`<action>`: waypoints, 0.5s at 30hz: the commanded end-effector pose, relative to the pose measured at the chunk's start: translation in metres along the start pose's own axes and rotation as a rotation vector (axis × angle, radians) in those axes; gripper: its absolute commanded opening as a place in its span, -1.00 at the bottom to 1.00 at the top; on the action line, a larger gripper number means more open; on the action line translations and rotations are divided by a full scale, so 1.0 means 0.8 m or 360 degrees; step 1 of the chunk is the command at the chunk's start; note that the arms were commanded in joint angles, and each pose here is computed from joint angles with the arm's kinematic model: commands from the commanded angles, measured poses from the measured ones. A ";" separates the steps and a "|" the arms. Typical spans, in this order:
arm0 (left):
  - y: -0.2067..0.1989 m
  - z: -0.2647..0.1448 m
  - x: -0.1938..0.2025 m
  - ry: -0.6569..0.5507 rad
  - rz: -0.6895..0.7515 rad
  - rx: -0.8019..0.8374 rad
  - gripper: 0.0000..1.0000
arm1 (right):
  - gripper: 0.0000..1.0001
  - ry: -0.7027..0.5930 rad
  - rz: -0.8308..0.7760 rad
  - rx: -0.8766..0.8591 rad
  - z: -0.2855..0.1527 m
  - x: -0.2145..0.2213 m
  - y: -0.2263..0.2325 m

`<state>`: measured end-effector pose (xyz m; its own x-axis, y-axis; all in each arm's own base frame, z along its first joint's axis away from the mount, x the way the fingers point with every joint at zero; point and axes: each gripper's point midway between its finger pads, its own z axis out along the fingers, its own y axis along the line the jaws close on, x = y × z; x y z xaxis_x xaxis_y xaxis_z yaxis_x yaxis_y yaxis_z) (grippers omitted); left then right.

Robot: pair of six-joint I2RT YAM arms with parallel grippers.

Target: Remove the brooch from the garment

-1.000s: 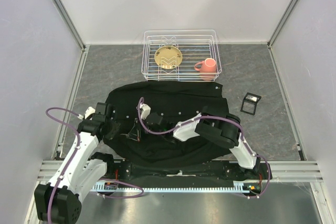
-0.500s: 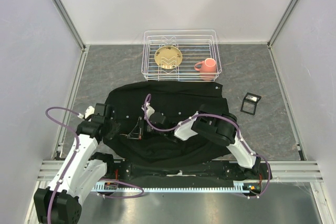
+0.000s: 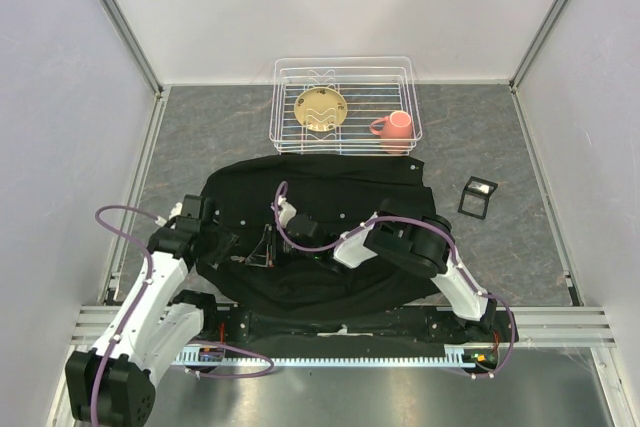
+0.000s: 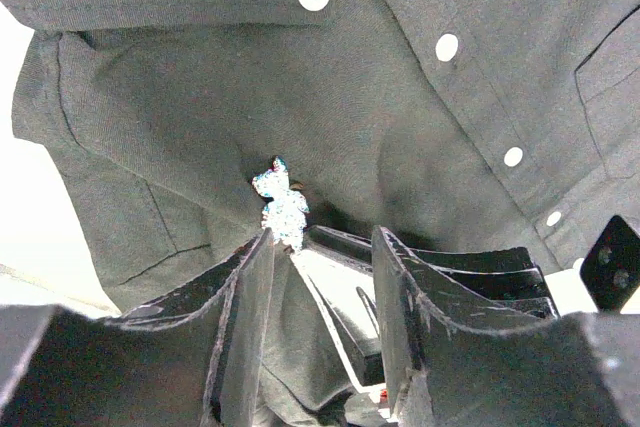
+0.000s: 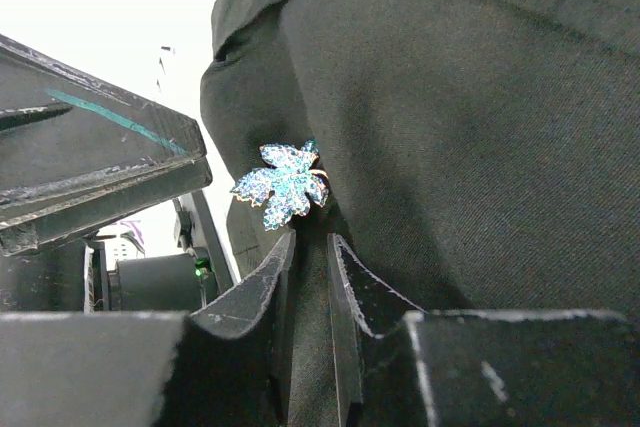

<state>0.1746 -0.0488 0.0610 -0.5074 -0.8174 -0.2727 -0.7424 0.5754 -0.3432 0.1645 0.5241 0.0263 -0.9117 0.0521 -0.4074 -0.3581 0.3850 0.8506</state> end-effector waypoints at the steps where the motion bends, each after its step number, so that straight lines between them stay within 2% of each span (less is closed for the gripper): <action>1: -0.004 0.001 0.001 0.0003 -0.0133 0.0020 0.02 | -0.48 -0.0034 -0.0082 -0.0083 0.007 -0.014 0.019; 5: 0.001 0.006 0.003 0.0012 -0.0165 -0.0030 -0.06 | -0.48 -0.0030 -0.0099 -0.0075 0.006 -0.014 0.018; 12: 0.006 0.020 0.005 0.0010 -0.0199 -0.0063 -0.08 | -0.46 -0.0024 -0.0176 -0.0030 0.001 -0.014 0.014; 15: 0.007 0.025 0.002 -0.0003 -0.0182 -0.0081 -0.18 | -0.45 -0.0017 -0.0239 -0.0009 -0.001 -0.015 0.016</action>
<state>0.1665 -0.0495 0.0430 -0.4672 -0.8560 -0.2215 -0.8005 0.5158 -0.3051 0.1654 0.5242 0.0246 -0.8860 0.0182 -0.4633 -0.4207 0.3885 0.8198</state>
